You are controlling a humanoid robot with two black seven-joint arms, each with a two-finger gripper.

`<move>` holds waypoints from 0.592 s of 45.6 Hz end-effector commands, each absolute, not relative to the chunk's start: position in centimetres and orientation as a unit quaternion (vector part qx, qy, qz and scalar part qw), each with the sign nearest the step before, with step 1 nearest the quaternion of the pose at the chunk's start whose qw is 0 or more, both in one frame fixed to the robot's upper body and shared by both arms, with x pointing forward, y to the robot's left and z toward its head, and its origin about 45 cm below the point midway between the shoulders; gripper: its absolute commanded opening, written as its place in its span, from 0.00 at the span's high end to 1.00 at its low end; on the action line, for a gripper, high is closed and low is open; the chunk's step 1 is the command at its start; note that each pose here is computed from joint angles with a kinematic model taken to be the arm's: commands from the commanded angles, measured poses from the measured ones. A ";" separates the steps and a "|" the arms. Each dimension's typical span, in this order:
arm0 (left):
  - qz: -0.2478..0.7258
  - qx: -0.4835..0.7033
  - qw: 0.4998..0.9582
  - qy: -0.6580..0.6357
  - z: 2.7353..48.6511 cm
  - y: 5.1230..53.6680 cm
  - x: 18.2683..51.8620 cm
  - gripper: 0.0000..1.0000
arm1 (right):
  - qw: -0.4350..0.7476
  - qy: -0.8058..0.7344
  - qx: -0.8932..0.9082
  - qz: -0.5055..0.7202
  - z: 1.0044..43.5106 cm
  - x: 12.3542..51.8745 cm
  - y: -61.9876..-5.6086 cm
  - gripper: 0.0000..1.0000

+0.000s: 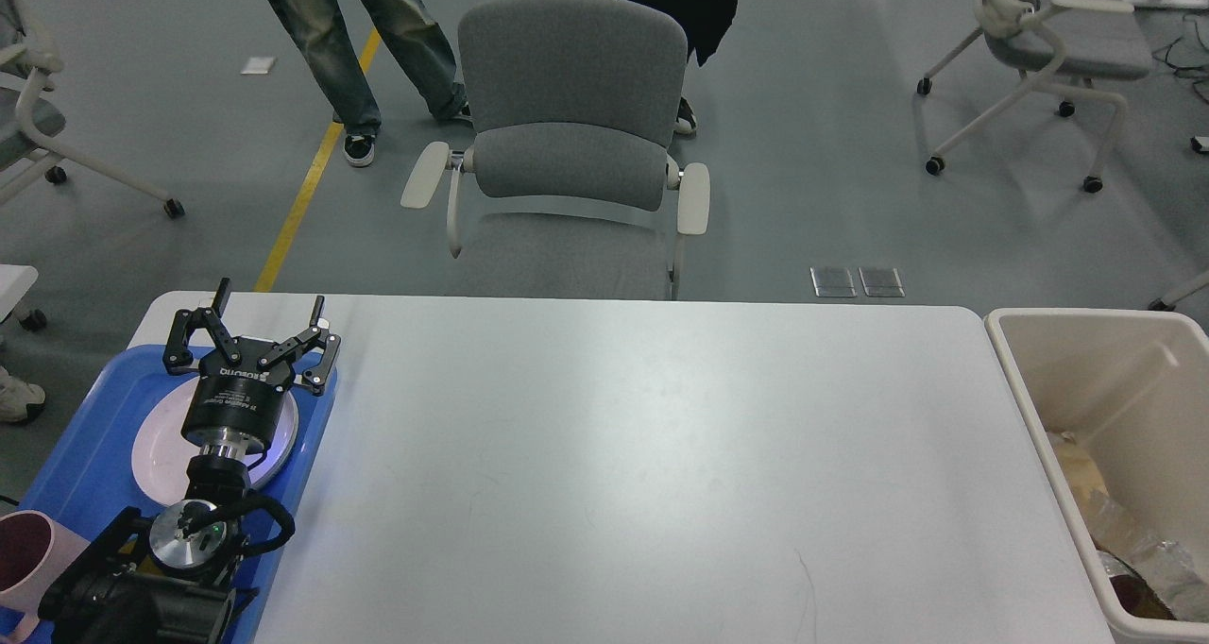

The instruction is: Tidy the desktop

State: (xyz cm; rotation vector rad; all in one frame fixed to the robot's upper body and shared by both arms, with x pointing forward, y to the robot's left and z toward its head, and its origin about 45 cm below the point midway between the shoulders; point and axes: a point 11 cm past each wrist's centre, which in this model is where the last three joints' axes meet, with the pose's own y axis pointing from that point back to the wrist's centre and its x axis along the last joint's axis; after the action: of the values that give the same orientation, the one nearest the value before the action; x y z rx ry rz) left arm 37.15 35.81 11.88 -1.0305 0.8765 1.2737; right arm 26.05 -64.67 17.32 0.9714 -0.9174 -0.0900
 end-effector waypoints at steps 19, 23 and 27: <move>0.549 -0.445 0.599 0.377 11.9 35.8 37.2 0.04 | 0.799 -0.422 0.428 -0.024 6.6 20.5 -63.0 1.00; 0.549 -0.444 0.599 0.378 11.9 35.8 37.2 0.04 | 0.800 -0.423 0.425 -0.019 6.9 20.7 -63.2 0.86; 0.549 -0.444 0.599 0.378 11.9 35.8 37.2 0.04 | 0.797 -0.437 0.416 0.000 7.5 21.3 -63.5 0.10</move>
State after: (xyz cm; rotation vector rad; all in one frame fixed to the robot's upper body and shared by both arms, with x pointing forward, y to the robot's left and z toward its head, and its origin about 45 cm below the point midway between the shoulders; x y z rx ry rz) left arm 37.19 35.82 11.93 -1.0314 0.8756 1.2732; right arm 20.63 -63.12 6.78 0.9146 -0.9067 -0.0441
